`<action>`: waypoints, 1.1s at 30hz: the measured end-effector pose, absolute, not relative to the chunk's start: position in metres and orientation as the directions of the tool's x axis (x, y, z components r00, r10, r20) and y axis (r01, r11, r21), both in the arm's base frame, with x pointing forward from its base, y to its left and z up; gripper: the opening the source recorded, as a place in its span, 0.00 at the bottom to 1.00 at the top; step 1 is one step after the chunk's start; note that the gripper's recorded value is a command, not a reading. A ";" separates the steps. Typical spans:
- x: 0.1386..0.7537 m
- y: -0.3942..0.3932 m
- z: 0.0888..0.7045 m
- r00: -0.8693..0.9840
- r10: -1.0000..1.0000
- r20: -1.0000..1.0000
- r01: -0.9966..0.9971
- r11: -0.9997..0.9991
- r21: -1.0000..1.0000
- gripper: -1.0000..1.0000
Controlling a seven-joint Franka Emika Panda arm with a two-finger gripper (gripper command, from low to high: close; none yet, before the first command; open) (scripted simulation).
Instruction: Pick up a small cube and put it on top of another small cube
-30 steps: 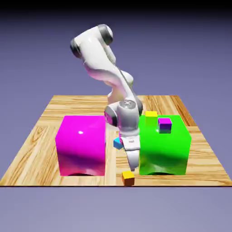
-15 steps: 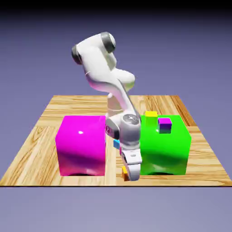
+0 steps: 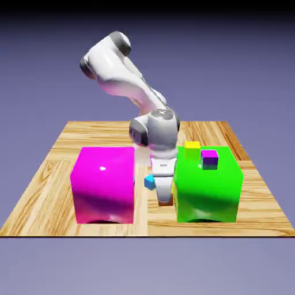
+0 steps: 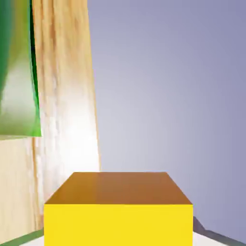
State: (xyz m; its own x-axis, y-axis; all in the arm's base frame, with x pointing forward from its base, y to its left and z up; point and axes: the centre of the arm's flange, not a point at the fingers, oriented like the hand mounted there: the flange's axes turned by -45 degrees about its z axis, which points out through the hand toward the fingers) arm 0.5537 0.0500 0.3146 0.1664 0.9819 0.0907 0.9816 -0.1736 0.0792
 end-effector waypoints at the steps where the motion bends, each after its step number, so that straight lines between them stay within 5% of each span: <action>1: 0.548 0.060 0.320 0.176 0.980 0.095 0.981 -0.182 0.062 0.00; 21: 0.374 0.158 0.478 0.353 0.936 0.010 0.936 -0.353 0.012 0.00; 27: 0.356 0.173 0.413 0.305 0.952 -0.021 0.952 -0.305 0.000 0.00; 28: 0.355 0.173 0.400 0.303 0.953 -0.019 0.953 -0.304 -0.002 1.00; 33: 0.356 0.174 0.457 0.306 0.952 -0.020 0.952 -0.306 0.002 1.00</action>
